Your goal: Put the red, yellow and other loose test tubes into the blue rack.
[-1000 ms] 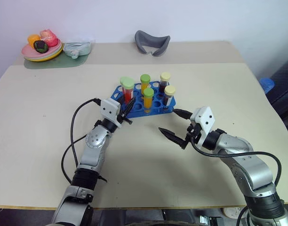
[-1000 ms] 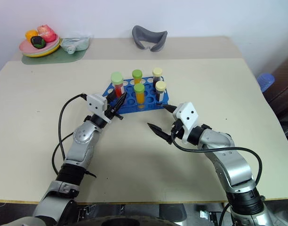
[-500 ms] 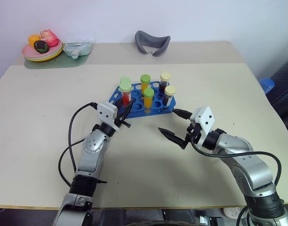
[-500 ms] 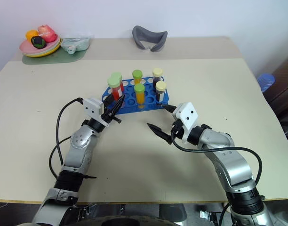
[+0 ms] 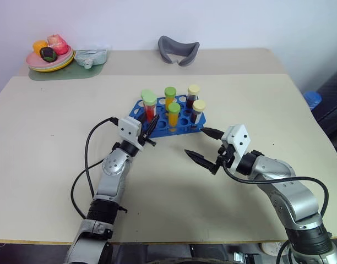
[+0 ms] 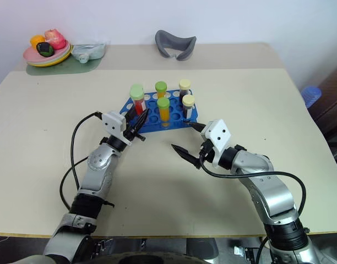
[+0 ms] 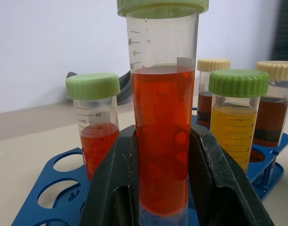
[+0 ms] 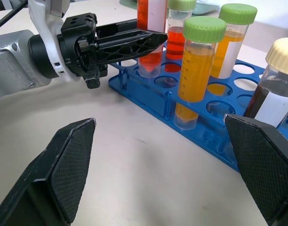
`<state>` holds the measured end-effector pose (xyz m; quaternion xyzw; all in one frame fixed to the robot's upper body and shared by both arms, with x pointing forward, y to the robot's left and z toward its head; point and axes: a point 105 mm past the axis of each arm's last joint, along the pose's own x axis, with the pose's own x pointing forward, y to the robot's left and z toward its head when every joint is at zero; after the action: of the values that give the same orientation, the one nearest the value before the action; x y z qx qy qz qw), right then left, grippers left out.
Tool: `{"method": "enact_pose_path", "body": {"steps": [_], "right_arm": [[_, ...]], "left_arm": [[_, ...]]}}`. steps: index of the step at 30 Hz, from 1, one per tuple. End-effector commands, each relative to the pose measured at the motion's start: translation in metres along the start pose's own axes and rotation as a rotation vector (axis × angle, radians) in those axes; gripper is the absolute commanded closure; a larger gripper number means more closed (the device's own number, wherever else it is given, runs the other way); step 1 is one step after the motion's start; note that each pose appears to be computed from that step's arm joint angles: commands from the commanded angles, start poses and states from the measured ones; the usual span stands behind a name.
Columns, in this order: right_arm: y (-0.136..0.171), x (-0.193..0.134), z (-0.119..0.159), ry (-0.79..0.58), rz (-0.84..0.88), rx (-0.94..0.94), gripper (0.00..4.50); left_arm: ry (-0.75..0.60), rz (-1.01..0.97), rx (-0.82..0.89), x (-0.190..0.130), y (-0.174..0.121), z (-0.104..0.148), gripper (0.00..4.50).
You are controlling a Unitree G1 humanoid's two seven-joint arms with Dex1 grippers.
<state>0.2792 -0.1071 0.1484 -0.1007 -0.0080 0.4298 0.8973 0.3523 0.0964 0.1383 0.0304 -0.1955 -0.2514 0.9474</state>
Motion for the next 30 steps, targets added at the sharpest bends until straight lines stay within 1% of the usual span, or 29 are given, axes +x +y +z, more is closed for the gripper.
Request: {"method": "enact_pose_path", "body": {"steps": [1, 5, 12, 30], "right_arm": [[0.004, 0.000, 0.013, -0.042, 0.011, -0.027, 0.00], [0.005, 0.001, 0.013, -0.044, 0.015, -0.024, 0.00], [0.005, 0.002, 0.013, -0.047, 0.020, -0.017, 0.00], [0.006, 0.000, 0.013, -0.035, 0.035, -0.002, 0.00]], "left_arm": [[0.025, 0.020, 0.031, -0.004, 0.006, -0.005, 3.70], [0.026, 0.032, 0.010, -0.007, 0.008, -0.005, 3.70], [0.019, 0.005, -0.019, -0.009, 0.000, -0.003, 3.70], [0.014, 0.004, -0.023, -0.008, -0.009, -0.002, 3.70]]}}
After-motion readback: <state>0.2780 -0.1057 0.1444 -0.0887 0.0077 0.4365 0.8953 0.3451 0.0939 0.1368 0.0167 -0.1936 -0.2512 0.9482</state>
